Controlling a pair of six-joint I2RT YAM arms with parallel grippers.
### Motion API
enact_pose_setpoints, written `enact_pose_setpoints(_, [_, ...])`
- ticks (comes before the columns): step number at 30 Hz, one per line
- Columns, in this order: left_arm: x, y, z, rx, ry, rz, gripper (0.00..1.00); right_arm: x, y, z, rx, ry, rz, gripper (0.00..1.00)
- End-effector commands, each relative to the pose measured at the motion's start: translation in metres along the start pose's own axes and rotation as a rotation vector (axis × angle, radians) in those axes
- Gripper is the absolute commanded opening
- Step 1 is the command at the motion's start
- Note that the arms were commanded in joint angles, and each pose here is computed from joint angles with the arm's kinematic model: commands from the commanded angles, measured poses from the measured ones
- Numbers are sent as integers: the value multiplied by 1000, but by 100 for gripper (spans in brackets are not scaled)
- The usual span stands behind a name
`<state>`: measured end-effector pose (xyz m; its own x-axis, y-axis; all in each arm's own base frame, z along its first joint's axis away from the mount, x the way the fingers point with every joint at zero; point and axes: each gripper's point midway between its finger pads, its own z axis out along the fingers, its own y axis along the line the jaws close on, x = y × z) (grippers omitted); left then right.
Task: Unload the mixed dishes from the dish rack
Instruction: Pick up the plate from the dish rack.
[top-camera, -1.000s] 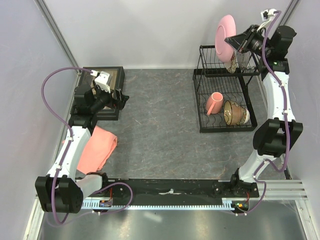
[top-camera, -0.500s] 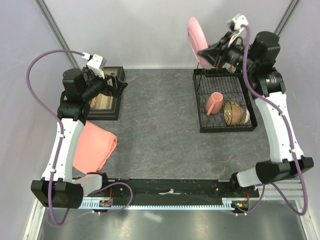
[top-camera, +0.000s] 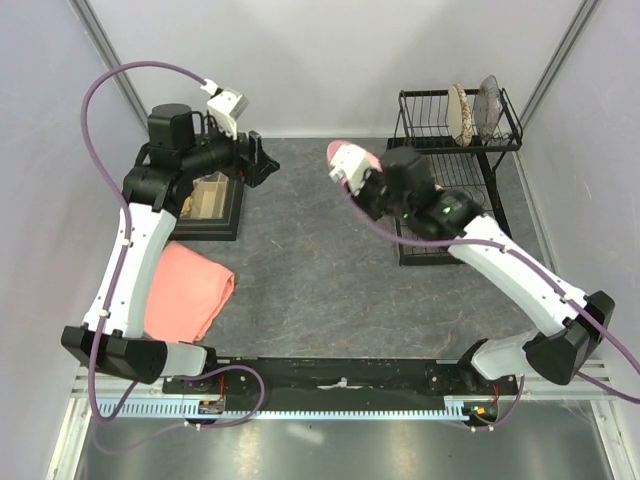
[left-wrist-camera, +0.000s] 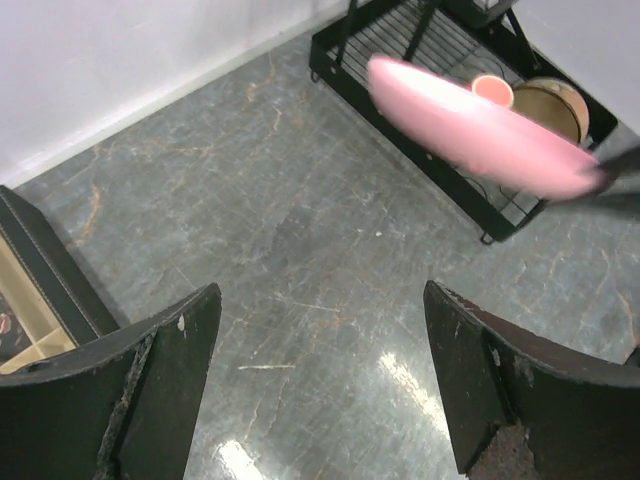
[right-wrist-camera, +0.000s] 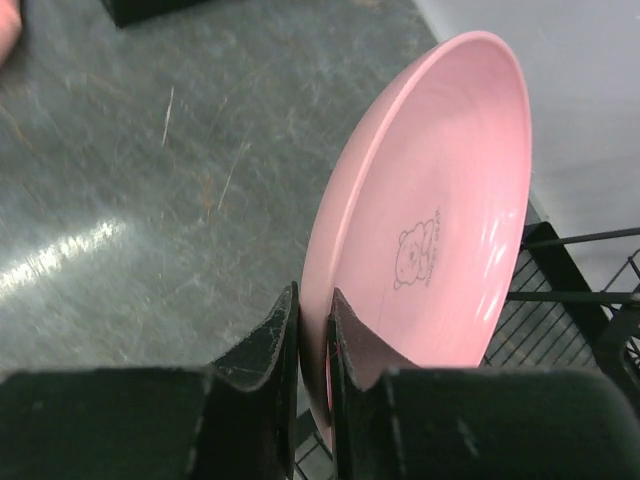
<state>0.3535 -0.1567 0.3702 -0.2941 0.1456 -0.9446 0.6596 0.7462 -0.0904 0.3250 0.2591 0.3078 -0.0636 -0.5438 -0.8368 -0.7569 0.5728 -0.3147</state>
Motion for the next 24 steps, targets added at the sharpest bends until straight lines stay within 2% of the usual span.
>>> enact_pose_setpoints(1, [-2,-10,3,8,73,62,89,-11,-7,-16,192,0,-177,0])
enact_pose_setpoints(5, [7,-8,15,0,132,82,89,4,10,-8,194,47,-258,0])
enact_pose_setpoints(13, [25,-11,43,29,228,109,89,7,32,-7,225,60,-391,0])
enact_pose_setpoints(18, [16,-17,53,49,237,122,89,16,51,4,227,92,-498,0])
enact_pose_setpoints(24, [18,-18,64,51,263,144,89,20,70,15,211,104,-549,0])
